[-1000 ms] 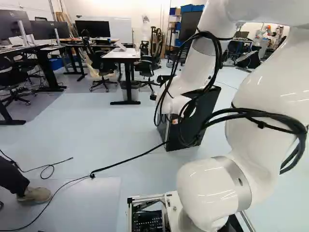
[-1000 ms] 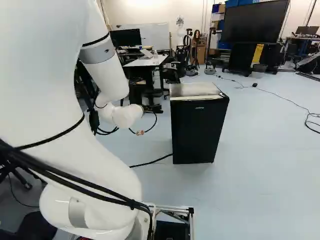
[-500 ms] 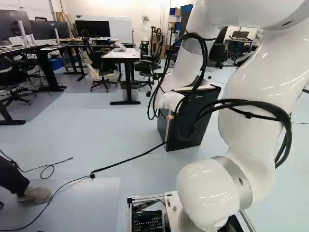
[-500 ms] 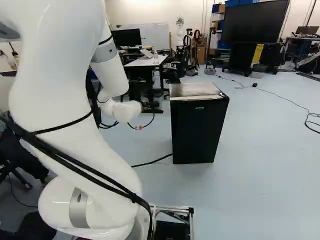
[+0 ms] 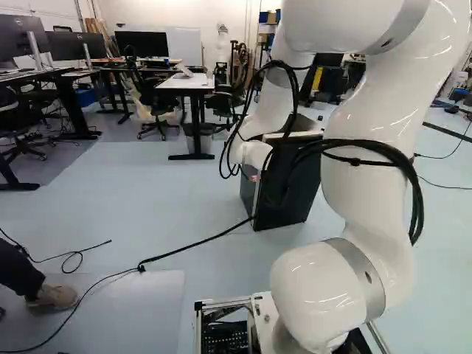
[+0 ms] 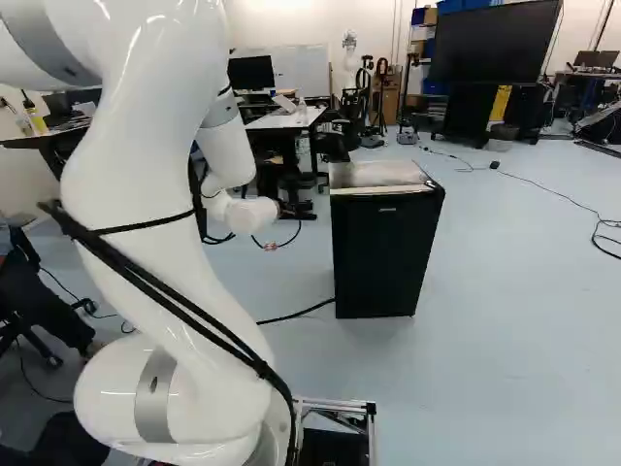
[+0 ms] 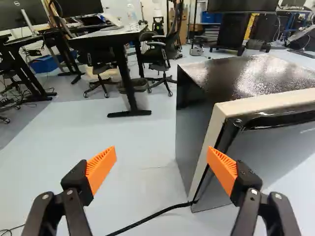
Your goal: Open the fridge door
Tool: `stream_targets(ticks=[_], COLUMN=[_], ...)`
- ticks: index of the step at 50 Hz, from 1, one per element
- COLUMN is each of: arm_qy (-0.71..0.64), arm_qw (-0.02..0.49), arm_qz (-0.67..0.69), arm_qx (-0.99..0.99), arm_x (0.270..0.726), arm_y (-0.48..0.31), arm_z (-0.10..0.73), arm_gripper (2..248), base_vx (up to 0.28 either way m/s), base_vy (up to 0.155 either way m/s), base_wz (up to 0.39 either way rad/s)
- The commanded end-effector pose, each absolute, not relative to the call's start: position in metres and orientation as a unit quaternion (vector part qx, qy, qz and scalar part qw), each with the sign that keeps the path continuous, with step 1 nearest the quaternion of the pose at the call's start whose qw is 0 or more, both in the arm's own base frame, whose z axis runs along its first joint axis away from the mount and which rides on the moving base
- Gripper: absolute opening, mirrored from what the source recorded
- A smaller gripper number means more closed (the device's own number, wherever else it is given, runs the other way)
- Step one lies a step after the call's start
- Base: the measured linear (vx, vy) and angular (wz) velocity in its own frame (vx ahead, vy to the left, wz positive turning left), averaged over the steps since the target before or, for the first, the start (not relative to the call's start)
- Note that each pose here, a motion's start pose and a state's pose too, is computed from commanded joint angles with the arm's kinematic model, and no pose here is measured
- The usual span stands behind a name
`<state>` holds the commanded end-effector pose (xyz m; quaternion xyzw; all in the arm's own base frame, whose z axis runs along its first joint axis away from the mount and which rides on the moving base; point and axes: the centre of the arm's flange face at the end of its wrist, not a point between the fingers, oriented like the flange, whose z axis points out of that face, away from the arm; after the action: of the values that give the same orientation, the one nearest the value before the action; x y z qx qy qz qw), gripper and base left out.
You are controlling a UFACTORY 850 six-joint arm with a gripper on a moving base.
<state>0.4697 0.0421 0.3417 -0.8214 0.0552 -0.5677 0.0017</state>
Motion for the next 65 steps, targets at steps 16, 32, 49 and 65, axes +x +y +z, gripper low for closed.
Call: stream_targets(ticks=[16,32,49,65], arm_qy=[0.086,0.119,0.155,0.189], arm_qw=[-0.013,-0.031,-0.056,-0.083], arm_qz=[-0.569,-0.575,-0.583,-0.589], arm_qx=[-0.818,-0.809,-0.796,-0.782], arm_x=[0.483,0.494,0.503,0.511], arm_y=[0.038,0.032,0.023,0.012], arm_z=[0.326,0.31,0.294,0.279], arm_gripper=[247,247,247,247], base_vx=[0.0,0.0,0.0,0.0], base_vy=[0.0,0.0,0.0,0.0], base_wz=[0.0,0.0,0.0,0.0])
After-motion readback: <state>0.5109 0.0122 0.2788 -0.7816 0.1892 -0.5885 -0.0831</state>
